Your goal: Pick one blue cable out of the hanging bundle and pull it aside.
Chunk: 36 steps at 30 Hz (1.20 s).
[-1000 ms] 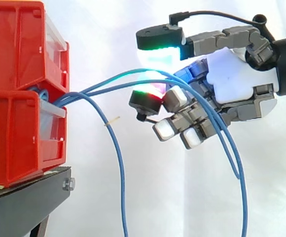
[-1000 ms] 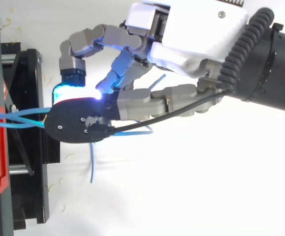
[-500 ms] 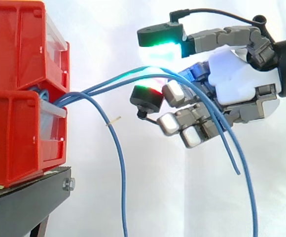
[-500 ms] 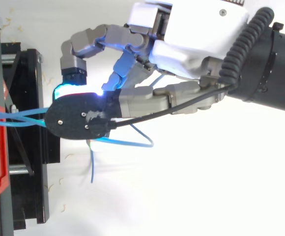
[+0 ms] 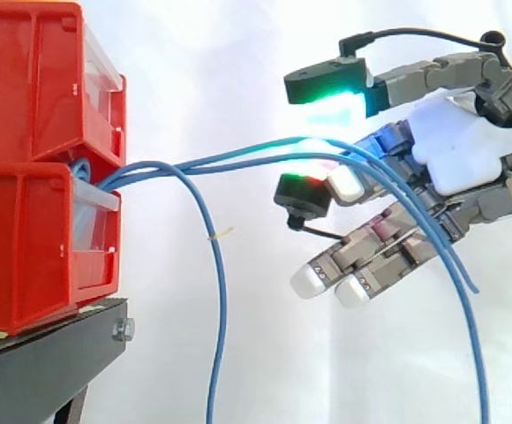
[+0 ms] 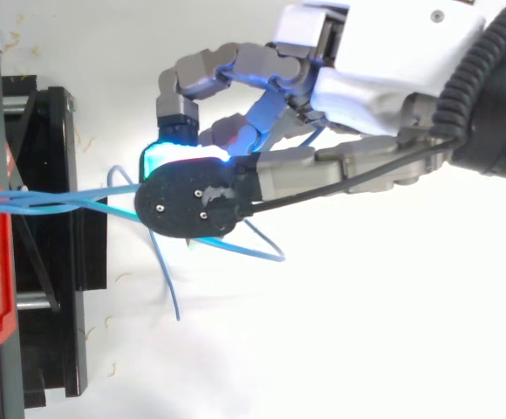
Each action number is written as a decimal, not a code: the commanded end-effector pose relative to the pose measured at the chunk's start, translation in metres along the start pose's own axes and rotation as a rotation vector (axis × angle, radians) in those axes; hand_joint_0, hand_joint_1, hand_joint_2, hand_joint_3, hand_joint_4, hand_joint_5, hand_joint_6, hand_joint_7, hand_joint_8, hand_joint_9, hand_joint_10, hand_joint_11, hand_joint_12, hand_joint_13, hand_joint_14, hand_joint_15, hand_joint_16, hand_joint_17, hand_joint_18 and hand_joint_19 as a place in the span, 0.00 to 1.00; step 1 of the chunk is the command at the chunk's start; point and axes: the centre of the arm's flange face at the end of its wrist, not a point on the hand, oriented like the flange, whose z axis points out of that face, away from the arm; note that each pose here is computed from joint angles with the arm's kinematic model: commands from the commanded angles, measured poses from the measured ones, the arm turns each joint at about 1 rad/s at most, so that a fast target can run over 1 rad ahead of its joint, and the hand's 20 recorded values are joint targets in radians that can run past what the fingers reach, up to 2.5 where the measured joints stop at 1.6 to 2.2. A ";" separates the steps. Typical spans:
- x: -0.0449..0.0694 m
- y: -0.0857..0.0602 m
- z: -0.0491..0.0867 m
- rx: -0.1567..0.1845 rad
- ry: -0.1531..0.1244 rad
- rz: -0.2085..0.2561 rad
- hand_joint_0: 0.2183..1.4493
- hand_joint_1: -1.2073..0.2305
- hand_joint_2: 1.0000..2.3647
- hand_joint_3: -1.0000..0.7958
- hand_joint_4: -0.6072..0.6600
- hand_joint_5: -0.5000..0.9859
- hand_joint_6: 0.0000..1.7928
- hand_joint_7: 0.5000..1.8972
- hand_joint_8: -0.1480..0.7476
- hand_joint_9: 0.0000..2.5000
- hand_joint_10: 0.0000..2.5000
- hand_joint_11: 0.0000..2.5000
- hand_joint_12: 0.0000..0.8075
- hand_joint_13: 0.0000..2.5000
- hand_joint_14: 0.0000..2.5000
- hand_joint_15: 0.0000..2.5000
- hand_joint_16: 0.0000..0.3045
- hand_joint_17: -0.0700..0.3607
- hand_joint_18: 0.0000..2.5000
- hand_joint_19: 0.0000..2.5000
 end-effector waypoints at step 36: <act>0.021 -0.041 -0.009 0.057 0.024 0.014 0.34 0.19 0.02 0.57 0.33 0.25 0.49 0.72 0.26 0.00 0.00 0.00 0.44 0.09 0.00 0.00 0.22 0.51 0.07 0.01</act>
